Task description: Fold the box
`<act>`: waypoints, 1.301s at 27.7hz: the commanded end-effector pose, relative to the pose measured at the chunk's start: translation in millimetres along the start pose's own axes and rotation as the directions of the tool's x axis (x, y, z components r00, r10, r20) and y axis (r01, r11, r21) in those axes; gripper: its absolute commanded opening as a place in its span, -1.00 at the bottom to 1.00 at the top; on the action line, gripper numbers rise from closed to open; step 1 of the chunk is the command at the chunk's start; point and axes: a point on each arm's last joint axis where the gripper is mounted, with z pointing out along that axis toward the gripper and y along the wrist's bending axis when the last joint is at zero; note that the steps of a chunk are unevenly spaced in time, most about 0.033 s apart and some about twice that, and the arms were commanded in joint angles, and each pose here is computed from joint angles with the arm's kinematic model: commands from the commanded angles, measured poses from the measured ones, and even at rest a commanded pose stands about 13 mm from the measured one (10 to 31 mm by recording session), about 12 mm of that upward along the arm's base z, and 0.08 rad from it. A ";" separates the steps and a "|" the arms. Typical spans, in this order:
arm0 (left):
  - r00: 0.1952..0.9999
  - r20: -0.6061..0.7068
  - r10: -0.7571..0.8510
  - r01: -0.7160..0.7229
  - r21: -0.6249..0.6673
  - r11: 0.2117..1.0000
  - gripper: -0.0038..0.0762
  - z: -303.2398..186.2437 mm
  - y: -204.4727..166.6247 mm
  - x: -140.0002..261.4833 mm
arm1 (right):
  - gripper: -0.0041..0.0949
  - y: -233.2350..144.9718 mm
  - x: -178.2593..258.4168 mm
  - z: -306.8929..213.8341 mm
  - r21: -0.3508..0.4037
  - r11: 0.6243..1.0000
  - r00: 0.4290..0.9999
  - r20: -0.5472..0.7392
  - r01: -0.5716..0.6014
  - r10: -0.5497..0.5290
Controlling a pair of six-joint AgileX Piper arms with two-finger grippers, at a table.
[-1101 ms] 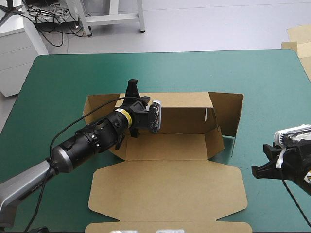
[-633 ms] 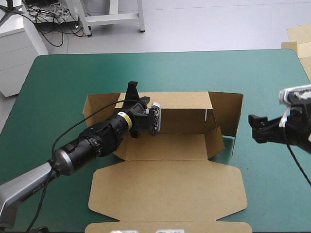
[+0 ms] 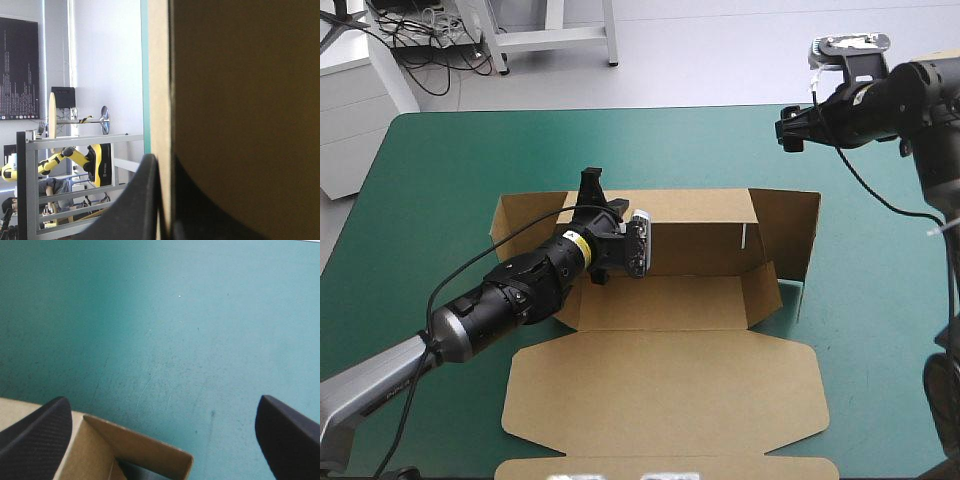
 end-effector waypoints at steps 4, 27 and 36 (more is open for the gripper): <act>0.998 -0.027 -0.054 0.053 -0.036 0.998 -0.93 -16.5 11.2 2.9 | 0.93 -13.7 -6.8 41.9 -0.014 0.995 0.993 -0.066 -0.096 0.095; 0.997 -0.030 -0.072 0.071 -0.038 0.997 -0.93 -17.1 11.4 3.2 | 0.90 -10.1 65.7 69.5 -0.102 0.992 0.944 -0.328 -0.067 0.030; 0.997 -0.030 -0.072 0.071 -0.038 0.997 -0.93 -17.1 11.4 3.2 | 0.90 -1.0 98.6 54.8 -0.190 0.982 0.963 -0.263 0.016 -0.067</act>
